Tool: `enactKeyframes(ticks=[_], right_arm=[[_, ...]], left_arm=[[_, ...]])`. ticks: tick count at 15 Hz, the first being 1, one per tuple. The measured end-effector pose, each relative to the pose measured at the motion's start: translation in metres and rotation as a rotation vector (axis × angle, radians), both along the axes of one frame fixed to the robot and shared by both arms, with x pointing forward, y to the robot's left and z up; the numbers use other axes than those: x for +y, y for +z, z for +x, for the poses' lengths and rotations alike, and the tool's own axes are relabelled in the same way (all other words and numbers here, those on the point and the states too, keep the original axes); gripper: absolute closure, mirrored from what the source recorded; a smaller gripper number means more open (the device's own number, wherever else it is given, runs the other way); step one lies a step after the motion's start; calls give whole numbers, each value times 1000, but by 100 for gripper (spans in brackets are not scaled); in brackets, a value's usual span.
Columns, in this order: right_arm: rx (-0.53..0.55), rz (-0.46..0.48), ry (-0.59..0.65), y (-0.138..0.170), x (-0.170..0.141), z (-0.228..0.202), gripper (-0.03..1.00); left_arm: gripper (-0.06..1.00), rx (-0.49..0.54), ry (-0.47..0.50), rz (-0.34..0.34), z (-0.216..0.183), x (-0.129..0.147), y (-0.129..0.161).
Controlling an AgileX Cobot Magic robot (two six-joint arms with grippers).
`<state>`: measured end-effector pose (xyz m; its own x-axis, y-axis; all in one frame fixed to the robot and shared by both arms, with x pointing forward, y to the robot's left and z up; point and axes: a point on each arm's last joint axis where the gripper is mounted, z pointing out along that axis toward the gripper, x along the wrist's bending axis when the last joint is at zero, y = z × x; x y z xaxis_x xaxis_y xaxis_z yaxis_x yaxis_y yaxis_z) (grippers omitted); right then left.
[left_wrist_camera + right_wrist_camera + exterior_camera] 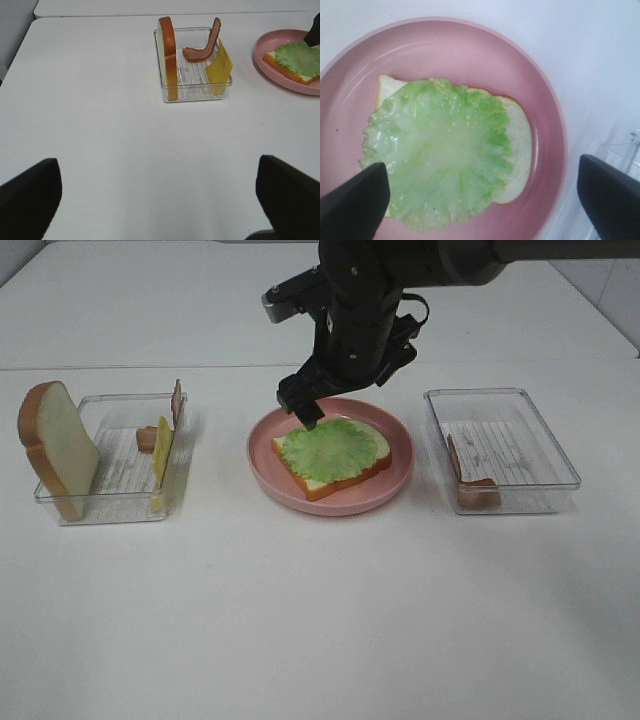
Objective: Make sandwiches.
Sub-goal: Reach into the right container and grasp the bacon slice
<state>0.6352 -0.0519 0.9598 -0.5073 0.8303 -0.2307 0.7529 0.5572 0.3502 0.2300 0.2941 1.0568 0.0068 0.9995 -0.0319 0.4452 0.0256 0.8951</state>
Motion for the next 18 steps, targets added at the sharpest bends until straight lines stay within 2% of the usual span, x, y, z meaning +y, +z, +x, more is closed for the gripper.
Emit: enactKeyframes(ticks=[1, 2, 3, 5, 7, 9, 11, 15, 18], right_arm=[[-9, 1, 0, 7, -1, -1, -2], [-38, 5, -15, 32, -10, -4, -2], [-40, 4, -25, 37, -14, -4, -2], [-45, -3, -70, 60, -37, -3, -2], [-4, -11, -173, 79, -75, 0, -2], [42, -23, -233, 87, -97, -2, -2], [152, -51, -329, 88, -129, -4, -2], [224, -53, -360, 84, -137, -7, -2], [236, -43, -339, 83, -136, -8, -2]], left_arm=[[-3, 0, 0, 0, 0, 0, 0], [-3, 0, 0, 0, 0, 0, 0], [-3, 0, 0, 0, 0, 0, 0], [-3, 0, 0, 0, 0, 0, 0], [-3, 0, 0, 0, 0, 0, 0], [-3, 0, 0, 0, 0, 0, 0], [-3, 0, 0, 0, 0, 0, 0], [-3, 0, 0, 0, 0, 0, 0], [-3, 0, 0, 0, 0, 0, 0]])
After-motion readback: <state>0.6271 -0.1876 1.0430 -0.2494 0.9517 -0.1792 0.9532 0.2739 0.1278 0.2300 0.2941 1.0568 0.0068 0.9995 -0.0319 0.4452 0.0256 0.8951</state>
